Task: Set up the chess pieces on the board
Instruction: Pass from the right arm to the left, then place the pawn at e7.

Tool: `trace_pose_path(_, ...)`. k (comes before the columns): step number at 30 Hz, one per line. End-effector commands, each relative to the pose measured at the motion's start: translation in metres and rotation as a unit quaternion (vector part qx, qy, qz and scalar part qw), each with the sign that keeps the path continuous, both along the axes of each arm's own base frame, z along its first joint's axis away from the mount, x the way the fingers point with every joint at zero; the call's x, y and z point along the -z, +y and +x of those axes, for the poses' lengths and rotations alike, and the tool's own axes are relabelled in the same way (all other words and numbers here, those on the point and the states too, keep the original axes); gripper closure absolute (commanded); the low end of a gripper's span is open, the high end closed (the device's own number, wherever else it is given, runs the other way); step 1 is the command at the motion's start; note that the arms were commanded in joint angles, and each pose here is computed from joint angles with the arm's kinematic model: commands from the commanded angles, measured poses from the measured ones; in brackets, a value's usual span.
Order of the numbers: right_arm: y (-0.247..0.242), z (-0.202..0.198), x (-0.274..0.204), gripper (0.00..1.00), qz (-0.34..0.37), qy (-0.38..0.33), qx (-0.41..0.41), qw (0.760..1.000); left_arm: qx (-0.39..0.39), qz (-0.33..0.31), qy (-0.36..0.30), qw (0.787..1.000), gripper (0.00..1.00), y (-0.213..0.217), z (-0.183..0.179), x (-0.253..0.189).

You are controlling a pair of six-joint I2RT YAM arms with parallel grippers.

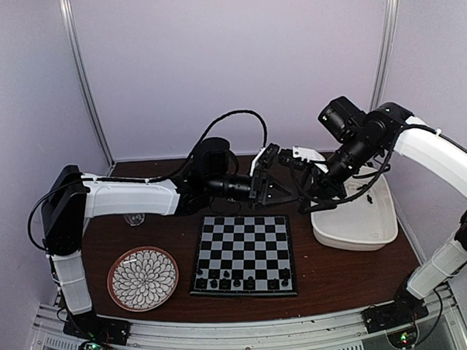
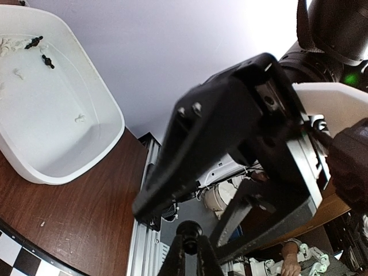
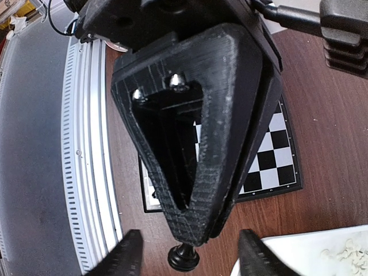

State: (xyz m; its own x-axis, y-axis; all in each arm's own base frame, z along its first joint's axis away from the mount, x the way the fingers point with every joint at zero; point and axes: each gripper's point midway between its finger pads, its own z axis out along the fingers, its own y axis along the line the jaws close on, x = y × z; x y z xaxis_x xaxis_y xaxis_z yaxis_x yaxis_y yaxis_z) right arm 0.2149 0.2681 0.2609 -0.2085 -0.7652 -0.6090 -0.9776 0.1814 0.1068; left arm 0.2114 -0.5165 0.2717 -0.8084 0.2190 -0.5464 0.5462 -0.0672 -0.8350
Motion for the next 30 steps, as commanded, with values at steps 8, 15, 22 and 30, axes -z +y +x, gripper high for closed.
trace_pose_path(8,-0.044,0.007,-0.022,0.0,0.0,-0.053,0.064,0.997,-0.055,0.131,-0.139,0.98,0.98,0.048,0.014,0.027)
trace_pose_path(15,-0.067,0.026,-0.004,0.01,0.007,-0.045,0.132,0.99,-0.089,0.326,-0.257,0.906,0.99,0.104,0.004,0.093)
trace_pose_path(22,-0.068,0.031,0.004,0.0,0.008,-0.038,0.142,0.989,-0.076,0.416,-0.283,0.861,0.99,0.133,-0.017,0.134)
trace_pose_path(30,-0.065,0.032,0.007,0.01,0.012,-0.028,0.141,0.99,-0.048,0.44,-0.307,0.843,0.99,0.115,-0.02,0.155)
